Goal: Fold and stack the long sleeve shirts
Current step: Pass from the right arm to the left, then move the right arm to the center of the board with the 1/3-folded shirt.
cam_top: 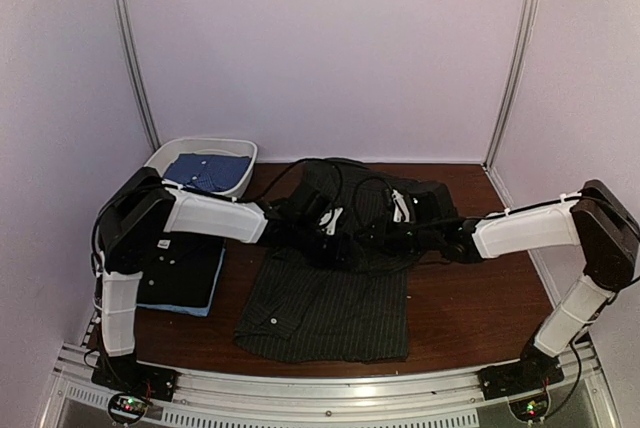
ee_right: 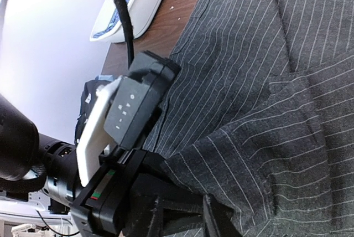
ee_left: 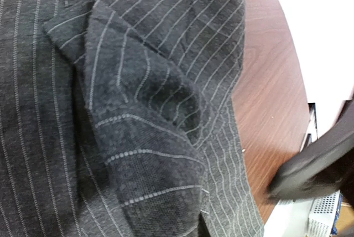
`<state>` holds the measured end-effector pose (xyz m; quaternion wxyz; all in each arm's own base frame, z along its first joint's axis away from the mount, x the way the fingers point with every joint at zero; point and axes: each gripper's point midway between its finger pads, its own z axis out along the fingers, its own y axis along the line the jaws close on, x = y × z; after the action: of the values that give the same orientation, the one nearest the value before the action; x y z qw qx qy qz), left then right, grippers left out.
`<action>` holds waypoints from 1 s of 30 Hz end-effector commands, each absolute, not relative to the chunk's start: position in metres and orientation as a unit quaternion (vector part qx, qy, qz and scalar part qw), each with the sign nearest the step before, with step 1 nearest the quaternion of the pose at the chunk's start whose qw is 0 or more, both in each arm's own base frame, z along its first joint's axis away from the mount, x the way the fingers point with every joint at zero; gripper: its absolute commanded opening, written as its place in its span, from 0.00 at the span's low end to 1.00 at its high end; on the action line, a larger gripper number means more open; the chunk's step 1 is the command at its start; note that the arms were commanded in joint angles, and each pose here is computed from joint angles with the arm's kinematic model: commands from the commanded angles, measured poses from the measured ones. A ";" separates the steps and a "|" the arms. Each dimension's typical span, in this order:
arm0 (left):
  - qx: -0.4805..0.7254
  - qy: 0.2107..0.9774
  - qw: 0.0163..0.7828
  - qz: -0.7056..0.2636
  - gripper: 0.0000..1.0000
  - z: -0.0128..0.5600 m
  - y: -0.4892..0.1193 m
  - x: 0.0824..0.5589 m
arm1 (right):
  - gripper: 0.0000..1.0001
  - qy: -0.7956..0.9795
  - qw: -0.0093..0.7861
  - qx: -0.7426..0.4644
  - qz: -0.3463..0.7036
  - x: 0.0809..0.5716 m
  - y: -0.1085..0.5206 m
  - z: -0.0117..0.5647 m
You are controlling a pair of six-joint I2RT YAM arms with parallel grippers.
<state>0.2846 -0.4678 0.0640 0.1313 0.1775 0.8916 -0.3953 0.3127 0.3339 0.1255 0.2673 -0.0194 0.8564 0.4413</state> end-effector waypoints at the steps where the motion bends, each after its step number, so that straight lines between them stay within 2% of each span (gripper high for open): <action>1: 0.185 0.877 0.200 -0.396 0.00 0.119 -0.469 0.304 | 0.32 0.855 0.318 -0.017 0.409 0.320 0.311 0.150; 7: 0.175 0.876 0.252 -0.371 0.00 0.157 -0.453 0.324 | 0.43 0.862 0.355 0.013 0.363 0.327 0.267 0.157; 14: 0.132 0.881 0.313 -0.329 0.00 0.199 -0.395 0.365 | 0.44 0.870 0.355 0.052 0.339 0.328 0.216 0.140; 21: 0.087 0.875 0.383 -0.284 0.00 0.250 -0.324 0.390 | 0.44 0.881 0.349 0.060 0.313 0.323 0.199 0.121; 30: 0.059 0.886 0.383 -0.252 0.00 0.243 -0.288 0.397 | 0.45 0.891 0.319 0.065 0.315 0.316 0.202 0.090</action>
<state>0.3992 -0.3006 0.2627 0.3958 0.0600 0.8717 -0.2825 0.3169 0.2033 0.1039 0.3248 0.0617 0.8886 0.3179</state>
